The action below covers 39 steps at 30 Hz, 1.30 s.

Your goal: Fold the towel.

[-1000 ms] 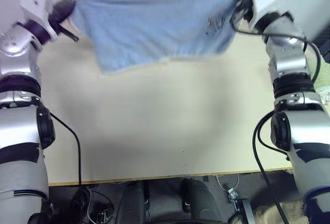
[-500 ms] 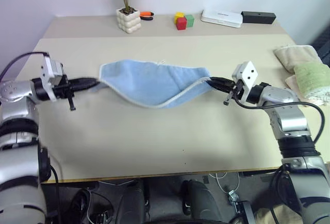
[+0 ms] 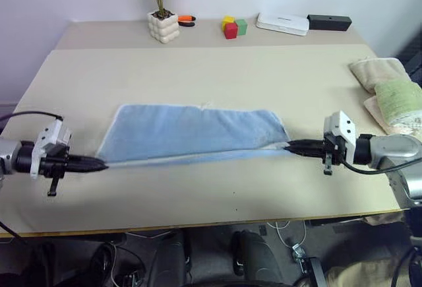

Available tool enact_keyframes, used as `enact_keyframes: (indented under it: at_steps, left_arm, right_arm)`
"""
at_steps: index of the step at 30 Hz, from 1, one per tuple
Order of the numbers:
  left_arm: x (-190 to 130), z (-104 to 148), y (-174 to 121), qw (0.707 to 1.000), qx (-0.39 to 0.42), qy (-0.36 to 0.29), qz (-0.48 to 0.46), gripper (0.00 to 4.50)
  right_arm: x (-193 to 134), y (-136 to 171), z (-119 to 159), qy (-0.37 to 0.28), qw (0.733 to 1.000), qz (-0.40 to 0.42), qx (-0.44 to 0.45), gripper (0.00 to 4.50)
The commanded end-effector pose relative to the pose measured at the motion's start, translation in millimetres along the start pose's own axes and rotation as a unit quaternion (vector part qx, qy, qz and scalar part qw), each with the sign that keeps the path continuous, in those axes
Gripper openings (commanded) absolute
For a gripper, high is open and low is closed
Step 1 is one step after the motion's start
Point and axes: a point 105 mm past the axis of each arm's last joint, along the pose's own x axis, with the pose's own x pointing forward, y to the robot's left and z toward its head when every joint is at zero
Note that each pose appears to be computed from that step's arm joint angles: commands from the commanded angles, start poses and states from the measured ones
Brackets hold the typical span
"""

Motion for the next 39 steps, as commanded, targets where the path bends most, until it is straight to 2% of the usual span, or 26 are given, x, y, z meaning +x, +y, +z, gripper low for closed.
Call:
enact_keyframes:
  at_steps: [1, 8, 11, 17, 25, 34, 39]
  left_arm:
    - [0.3, 11.2, -19.1, 0.999, -0.021, -0.02, -0.037, 0.0]
    - [7.8, 7.3, -52.4, 0.993, -0.062, -0.035, -0.091, 0.0]
    - [13.8, 15.7, -50.2, 0.993, -0.043, -0.066, -0.091, 0.0]
    - [15.1, 26.9, -14.7, 0.995, 0.029, -0.091, -0.027, 0.0]
    - [19.5, 45.7, 43.6, 0.987, 0.079, -0.125, 0.06, 0.0]
    - [22.0, 49.3, 79.8, 0.979, 0.105, -0.12, 0.128, 0.0]
    - [28.8, 46.9, 90.2, 0.975, 0.111, -0.116, 0.155, 0.0]
  right_arm:
    - [-11.5, 9.4, 7.0, 0.004, 1.0, 0.017, -0.006, 0.03]
    - [-25.2, 21.2, -4.7, 0.017, 0.999, 0.019, 0.02, 0.03]
    - [-28.6, 16.8, -10.3, 0.018, 1.0, -0.003, 0.024, 0.03]
    - [-26.8, -13.1, -2.7, -0.008, 0.997, -0.081, 0.002, 0.03]
    - [-19.9, -39.2, 6.4, -0.038, 0.99, -0.138, -0.015, 0.03]
    - [-8.0, -63.8, 11.6, -0.059, 0.98, -0.191, -0.022, 0.03]
    - [2.3, -69.8, 6.6, -0.047, 0.977, -0.206, -0.028, 0.03]
